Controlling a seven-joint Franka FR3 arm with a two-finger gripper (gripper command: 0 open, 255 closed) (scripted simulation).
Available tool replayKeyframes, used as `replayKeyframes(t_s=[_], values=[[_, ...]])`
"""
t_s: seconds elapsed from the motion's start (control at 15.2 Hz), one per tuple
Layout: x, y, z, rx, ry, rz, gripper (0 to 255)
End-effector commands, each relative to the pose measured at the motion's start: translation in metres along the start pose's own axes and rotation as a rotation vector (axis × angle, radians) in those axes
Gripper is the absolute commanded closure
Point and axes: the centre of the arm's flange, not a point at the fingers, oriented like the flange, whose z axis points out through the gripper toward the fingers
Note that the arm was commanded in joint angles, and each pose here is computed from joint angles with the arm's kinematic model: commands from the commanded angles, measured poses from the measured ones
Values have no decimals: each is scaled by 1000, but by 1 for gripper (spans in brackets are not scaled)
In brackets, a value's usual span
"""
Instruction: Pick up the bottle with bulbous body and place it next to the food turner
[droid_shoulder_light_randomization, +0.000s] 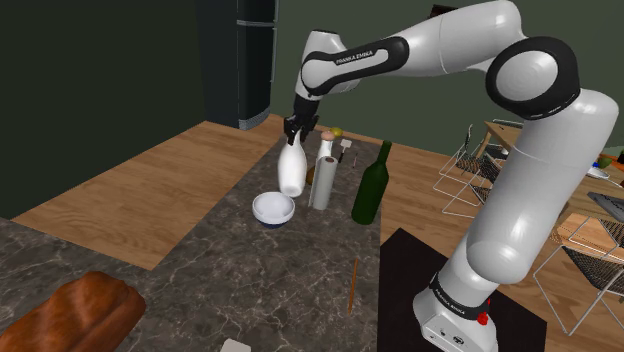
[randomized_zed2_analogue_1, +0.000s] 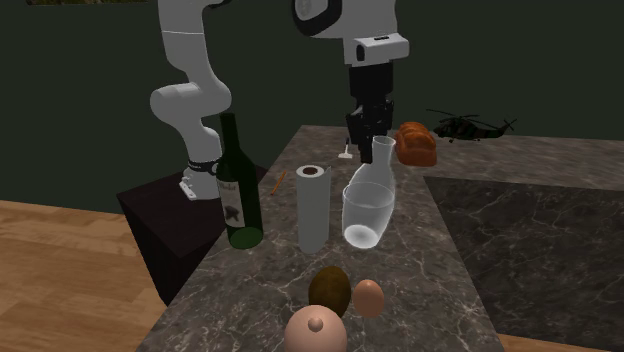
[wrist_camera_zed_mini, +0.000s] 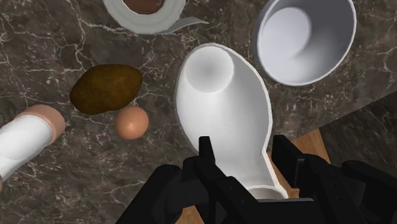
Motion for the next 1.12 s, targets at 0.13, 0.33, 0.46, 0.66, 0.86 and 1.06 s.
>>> replayKeyframes(t_s=[0.13,0.33,0.46,0.66,0.86,1.06], values=[[2,0,-22,0,0,0,255],[5,-1,-37,0,0,0,255],[6,-1,-48,0,0,0,255],[9,-1,-63,0,0,0,255],[11,-2,-79,0,0,0,255],[13,-2,-95,0,0,0,255]])
